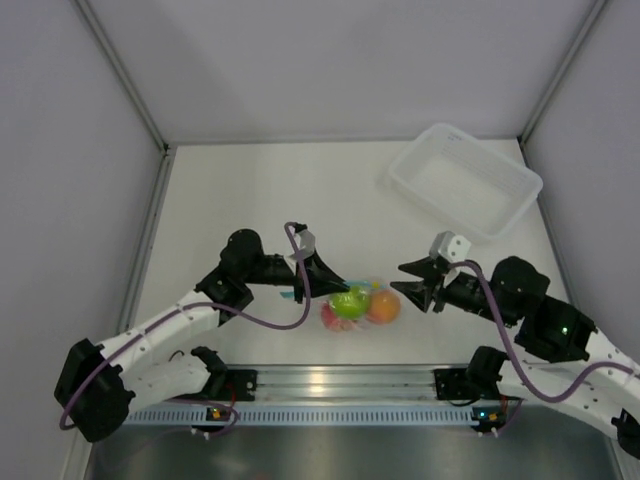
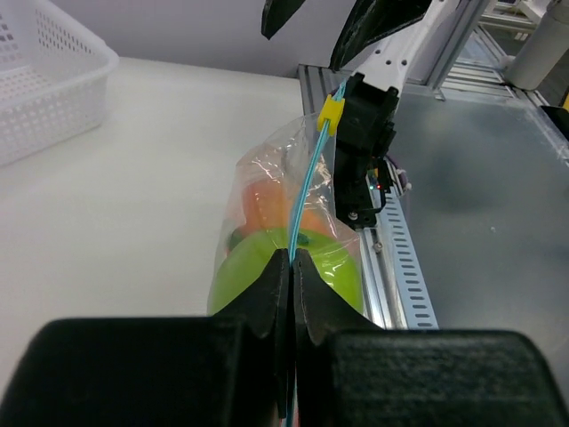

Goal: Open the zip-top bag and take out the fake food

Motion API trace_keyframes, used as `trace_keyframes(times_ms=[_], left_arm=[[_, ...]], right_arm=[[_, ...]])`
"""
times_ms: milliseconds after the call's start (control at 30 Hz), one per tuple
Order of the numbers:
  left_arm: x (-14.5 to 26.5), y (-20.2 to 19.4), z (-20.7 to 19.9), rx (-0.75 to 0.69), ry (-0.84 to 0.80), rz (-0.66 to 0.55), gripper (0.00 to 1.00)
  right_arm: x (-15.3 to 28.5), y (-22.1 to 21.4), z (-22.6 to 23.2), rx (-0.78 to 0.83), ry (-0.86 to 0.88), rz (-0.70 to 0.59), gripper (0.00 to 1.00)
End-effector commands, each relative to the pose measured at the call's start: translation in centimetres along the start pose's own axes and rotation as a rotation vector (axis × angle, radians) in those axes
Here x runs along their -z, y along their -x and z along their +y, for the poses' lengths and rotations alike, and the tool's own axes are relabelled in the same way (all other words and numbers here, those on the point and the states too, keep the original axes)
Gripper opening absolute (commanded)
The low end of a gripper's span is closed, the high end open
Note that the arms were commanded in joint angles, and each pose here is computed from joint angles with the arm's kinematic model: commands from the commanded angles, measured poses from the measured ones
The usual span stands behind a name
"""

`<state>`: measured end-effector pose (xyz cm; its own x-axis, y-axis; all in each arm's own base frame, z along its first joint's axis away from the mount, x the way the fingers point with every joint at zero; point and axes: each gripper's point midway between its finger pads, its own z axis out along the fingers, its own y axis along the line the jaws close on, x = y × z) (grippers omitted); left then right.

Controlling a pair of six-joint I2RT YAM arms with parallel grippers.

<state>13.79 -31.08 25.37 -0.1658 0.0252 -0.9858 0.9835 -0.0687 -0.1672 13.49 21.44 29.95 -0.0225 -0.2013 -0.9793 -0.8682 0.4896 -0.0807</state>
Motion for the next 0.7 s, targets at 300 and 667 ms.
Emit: trace_keyframes(times_ms=[300,667], left_arm=[[1.4,5.5,-4.4,-0.124,-0.11,-0.109,0.0],[1.5,5.9,-4.8,-0.125,-0.11,-0.12,0.0]], right_arm=[[0.6,4.9,4.9,0.006,0.276,-0.247,0.45],[-0.4,4.6,7.1,0.015,0.409,-0.252,0.4]])
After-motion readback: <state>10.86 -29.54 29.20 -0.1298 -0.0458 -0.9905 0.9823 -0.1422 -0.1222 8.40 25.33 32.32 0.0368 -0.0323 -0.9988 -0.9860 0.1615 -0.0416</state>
